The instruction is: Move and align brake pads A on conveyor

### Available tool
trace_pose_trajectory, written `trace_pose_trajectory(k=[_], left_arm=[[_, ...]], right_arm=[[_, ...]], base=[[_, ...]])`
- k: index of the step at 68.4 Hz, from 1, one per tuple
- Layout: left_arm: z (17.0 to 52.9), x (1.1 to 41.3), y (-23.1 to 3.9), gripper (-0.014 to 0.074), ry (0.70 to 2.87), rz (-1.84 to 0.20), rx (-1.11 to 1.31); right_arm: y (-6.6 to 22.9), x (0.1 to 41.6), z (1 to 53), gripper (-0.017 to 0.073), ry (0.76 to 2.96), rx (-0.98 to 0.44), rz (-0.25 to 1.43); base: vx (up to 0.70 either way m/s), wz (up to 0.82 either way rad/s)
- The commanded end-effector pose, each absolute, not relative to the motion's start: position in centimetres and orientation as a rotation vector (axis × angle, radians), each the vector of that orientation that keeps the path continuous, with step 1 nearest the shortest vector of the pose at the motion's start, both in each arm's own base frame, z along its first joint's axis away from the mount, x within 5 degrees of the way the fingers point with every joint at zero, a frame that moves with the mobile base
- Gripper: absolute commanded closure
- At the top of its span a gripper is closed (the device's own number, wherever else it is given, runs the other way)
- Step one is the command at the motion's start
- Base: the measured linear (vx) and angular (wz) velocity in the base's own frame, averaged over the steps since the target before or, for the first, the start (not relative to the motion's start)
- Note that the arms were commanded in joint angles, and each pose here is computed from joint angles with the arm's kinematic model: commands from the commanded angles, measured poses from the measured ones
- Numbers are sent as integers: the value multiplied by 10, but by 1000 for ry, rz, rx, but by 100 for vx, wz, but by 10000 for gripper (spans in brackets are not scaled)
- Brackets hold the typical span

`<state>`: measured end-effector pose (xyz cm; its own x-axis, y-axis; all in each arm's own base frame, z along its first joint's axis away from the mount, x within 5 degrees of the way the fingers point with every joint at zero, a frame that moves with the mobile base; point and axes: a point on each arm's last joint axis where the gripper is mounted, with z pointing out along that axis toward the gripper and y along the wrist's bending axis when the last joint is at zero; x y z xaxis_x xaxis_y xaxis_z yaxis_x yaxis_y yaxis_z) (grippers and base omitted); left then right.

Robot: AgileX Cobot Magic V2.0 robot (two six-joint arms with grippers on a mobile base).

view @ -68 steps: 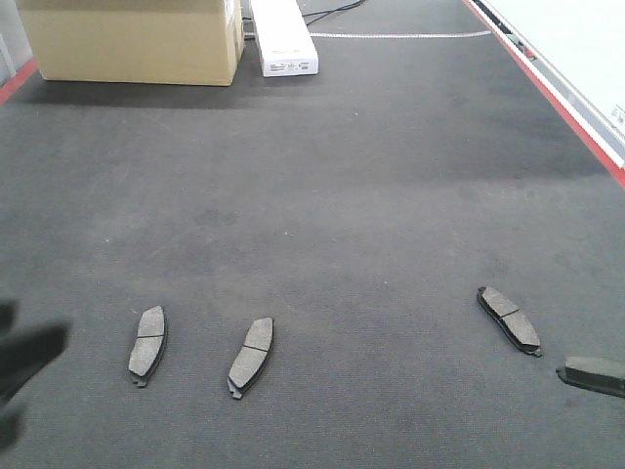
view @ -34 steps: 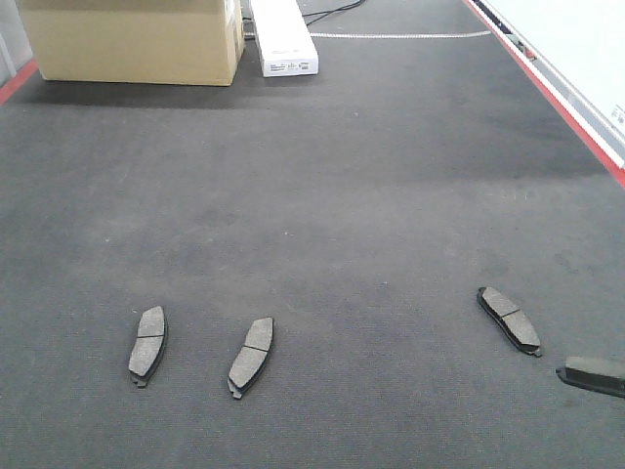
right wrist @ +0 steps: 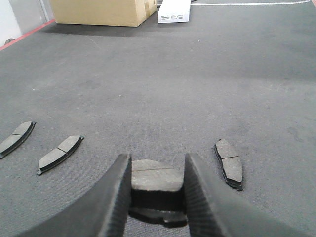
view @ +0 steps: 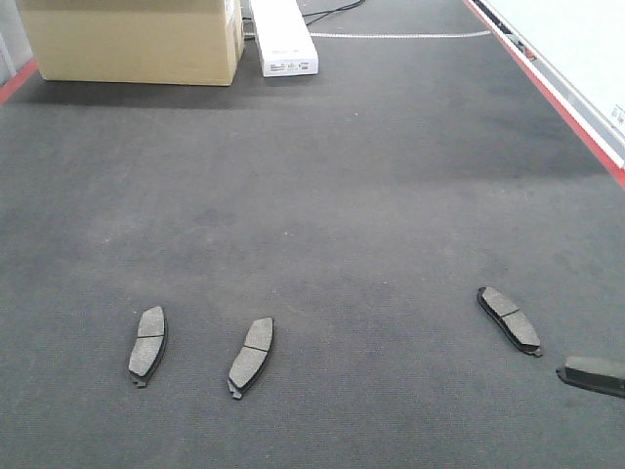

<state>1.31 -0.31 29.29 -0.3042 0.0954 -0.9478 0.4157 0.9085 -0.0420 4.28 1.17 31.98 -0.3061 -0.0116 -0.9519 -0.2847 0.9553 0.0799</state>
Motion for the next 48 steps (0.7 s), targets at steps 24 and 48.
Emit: trace_pose_trajectory(k=[24, 48], left_arm=[[304, 15, -4, 221, 1800, -349, 367], [304, 15, -4, 221, 1800, -349, 367]], right_arm=[[12, 45, 337, 564, 1743, -209, 282], [15, 49, 339, 564, 1728, -202, 297]], base=[[0, 0], [0, 0]])
